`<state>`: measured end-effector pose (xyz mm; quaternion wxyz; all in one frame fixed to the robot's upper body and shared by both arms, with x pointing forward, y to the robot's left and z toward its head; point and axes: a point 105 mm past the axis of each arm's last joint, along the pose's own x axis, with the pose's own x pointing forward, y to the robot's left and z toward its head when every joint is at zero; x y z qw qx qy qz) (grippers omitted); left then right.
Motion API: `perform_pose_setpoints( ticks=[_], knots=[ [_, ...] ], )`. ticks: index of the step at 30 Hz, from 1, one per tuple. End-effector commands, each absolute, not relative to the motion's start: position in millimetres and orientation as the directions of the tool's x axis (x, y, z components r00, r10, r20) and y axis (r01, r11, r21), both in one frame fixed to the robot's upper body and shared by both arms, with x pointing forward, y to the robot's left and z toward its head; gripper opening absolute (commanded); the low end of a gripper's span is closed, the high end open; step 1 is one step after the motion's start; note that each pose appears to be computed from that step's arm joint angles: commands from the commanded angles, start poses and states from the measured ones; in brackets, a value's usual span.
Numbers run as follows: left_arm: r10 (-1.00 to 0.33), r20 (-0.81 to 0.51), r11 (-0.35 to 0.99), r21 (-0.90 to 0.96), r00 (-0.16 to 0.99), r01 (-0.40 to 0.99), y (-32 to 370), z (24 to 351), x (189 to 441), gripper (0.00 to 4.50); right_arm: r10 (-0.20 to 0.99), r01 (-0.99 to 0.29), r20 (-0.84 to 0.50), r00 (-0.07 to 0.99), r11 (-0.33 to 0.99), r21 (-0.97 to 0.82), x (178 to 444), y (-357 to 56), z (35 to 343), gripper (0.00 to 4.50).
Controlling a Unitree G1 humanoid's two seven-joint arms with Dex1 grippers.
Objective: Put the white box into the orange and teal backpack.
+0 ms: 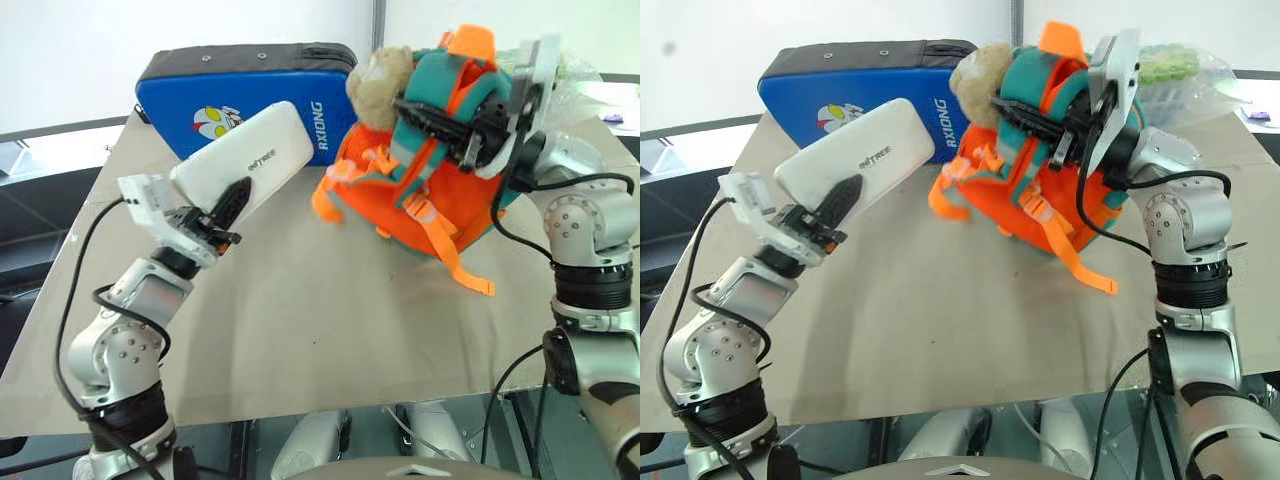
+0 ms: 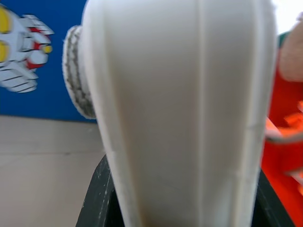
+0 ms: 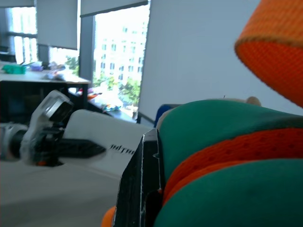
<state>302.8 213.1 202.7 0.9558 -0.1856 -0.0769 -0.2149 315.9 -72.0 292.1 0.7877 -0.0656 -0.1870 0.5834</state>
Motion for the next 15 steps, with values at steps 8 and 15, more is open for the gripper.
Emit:
perform_pose_setpoints(
  ticks=[8, 15],
  knots=[
    [-0.680, 0.226, 0.709, -0.038, 0.698, 0.704, 212.4, 250.7, 245.4, 1.10, 0.985, -0.957, -0.078, 0.151, 0.126, -0.261, 295.4, -99.2, 238.8, 0.05],
    [-0.840, 0.092, 0.542, 0.081, 0.535, 0.836, 185.8, 249.2, 238.6, 1.10, 0.988, -0.965, -0.095, 0.124, 0.098, -0.244, 288.6, -110.0, 240.7, 0.05]
  ],
)
